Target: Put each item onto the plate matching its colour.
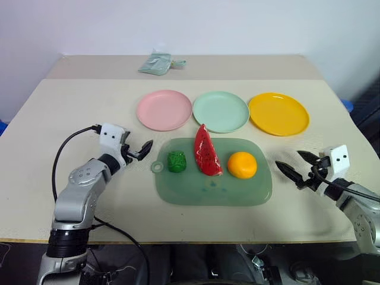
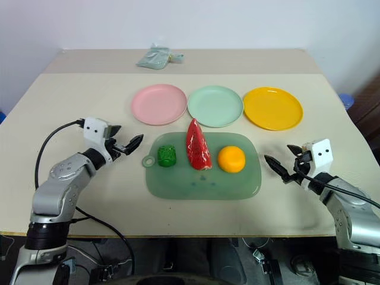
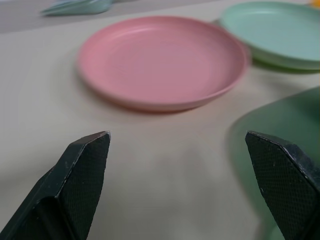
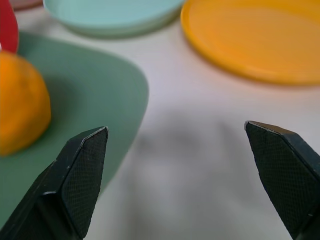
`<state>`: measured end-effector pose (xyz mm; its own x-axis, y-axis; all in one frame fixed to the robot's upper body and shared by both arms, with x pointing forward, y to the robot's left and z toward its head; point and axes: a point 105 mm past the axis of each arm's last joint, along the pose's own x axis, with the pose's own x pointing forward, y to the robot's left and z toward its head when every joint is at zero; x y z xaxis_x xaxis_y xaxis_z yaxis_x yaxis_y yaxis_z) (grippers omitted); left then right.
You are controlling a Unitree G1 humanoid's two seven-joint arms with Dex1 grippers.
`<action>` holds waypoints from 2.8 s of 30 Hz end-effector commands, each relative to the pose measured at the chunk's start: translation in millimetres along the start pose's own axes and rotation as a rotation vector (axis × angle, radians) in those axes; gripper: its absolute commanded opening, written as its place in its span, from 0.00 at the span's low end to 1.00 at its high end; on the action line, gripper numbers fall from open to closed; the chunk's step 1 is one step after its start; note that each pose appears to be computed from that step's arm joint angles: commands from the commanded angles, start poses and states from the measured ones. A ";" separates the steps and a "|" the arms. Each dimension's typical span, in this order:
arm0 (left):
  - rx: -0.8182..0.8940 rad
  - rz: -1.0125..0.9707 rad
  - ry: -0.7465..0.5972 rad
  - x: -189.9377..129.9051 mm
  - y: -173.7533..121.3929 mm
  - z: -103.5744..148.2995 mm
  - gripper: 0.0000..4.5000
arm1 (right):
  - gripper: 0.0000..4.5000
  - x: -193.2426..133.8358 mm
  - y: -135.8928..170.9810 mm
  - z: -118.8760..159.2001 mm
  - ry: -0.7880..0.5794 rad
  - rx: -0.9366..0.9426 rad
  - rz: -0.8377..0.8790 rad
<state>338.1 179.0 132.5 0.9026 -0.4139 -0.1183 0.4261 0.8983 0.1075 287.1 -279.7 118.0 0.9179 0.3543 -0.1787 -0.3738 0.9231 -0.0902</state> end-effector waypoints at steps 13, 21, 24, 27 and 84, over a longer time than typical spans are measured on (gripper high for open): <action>0.029 -0.143 -0.033 -8.2 -16.9 8.1 0.98 | 1.00 9.7 16.3 52.5 -0.110 -0.075 0.094; 0.014 -0.223 -0.052 -9.8 -25.3 14.9 0.98 | 1.00 14.4 39.5 91.8 -0.222 -0.120 0.199; 0.034 -0.232 -0.039 -9.7 -25.2 12.3 0.98 | 1.00 15.5 59.9 104.2 -0.239 -0.141 0.280; 0.034 -0.230 -0.034 -9.2 -23.2 10.3 0.98 | 1.00 18.0 80.8 107.9 -0.237 -0.156 0.348; 0.118 -0.258 0.096 176.0 -126.9 96.2 0.58 | 1.00 56.2 117.2 125.2 -0.327 -0.231 0.220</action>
<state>441.1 -26.0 189.1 0.7218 -0.6439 -0.2536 0.6843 0.7189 0.1224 315.5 -132.1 209.0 0.7946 0.6051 0.0498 -0.5722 0.7737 -0.2720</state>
